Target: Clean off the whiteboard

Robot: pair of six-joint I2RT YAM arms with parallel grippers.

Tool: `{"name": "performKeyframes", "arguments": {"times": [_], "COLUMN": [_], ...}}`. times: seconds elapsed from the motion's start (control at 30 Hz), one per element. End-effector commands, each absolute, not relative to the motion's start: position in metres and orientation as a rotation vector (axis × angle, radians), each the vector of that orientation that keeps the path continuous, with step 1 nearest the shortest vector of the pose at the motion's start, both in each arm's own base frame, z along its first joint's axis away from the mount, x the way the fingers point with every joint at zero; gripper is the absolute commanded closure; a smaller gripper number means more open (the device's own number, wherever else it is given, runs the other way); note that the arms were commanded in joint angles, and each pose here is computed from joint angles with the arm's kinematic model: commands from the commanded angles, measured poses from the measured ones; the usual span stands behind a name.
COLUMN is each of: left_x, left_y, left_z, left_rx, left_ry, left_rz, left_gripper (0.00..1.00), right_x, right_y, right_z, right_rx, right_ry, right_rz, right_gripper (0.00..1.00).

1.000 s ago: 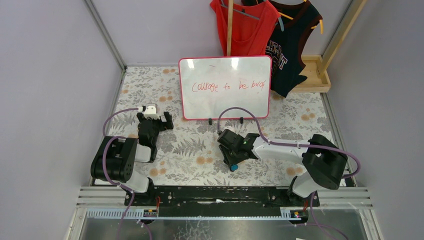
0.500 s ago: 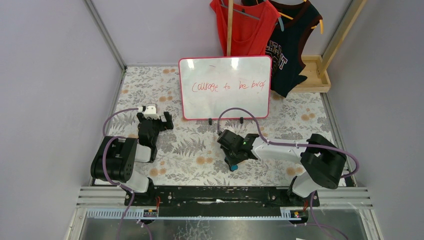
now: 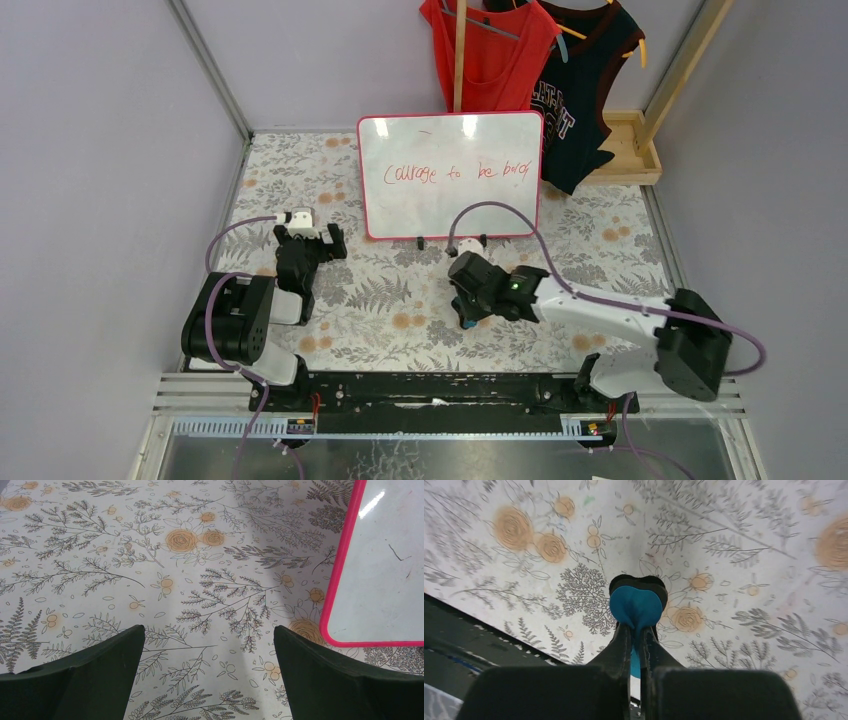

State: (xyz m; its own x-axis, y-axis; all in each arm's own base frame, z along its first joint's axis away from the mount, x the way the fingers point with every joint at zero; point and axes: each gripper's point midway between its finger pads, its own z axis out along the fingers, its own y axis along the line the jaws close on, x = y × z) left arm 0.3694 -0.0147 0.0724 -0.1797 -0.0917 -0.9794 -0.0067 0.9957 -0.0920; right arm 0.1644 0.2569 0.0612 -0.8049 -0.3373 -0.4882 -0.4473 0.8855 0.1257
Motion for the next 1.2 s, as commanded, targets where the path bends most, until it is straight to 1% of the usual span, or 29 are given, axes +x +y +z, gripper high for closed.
{"name": "performKeyframes", "arguments": {"times": [0.0,0.3,0.33,0.43,0.53,0.6,0.7,0.8,1.0,1.17], "left_x": [0.380,0.381,0.383,0.390,0.412,0.425,0.438,0.442,0.457,0.461], "left_y": [-0.013,-0.013,-0.018,-0.042,-0.067,-0.077,-0.094,-0.103,-0.102,-0.105], "left_z": [0.096,0.096,0.095,0.096,0.091,0.094,0.107,0.111,0.132,0.142], "left_rx": [-0.072,-0.068,-0.045,0.131,0.268,0.329,0.454,0.504,0.502,0.497], "left_ry": [1.665,1.668,1.684,1.760,1.962,2.026,2.013,2.022,1.971,1.940], "left_rz": [-0.073,-0.077,-0.096,-0.190,-0.329,-0.406,-0.538,-0.632,-0.680,-0.750], "left_gripper": [0.00,0.00,0.06,0.27,0.36,0.36,0.34,0.33,0.31,0.31], "right_x": [0.185,0.206,0.207,0.208,0.209,0.208,0.207,0.205,0.205,0.209], "right_y": [0.250,0.225,0.223,0.219,0.218,0.218,0.218,0.215,0.209,0.208], "right_z": [0.116,0.171,0.174,0.178,0.174,0.171,0.170,0.170,0.172,0.173], "right_rx": [-0.416,-0.216,-0.209,-0.211,-0.225,-0.232,-0.233,-0.229,-0.227,-0.238], "right_ry": [2.430,2.241,2.228,2.221,2.236,2.243,2.243,2.238,2.220,2.213], "right_rz": [0.331,0.314,0.310,0.284,0.256,0.253,0.260,0.265,0.257,0.228], "right_gripper": [1.00,1.00,1.00,1.00,1.00,1.00,1.00,1.00,1.00,1.00]}}
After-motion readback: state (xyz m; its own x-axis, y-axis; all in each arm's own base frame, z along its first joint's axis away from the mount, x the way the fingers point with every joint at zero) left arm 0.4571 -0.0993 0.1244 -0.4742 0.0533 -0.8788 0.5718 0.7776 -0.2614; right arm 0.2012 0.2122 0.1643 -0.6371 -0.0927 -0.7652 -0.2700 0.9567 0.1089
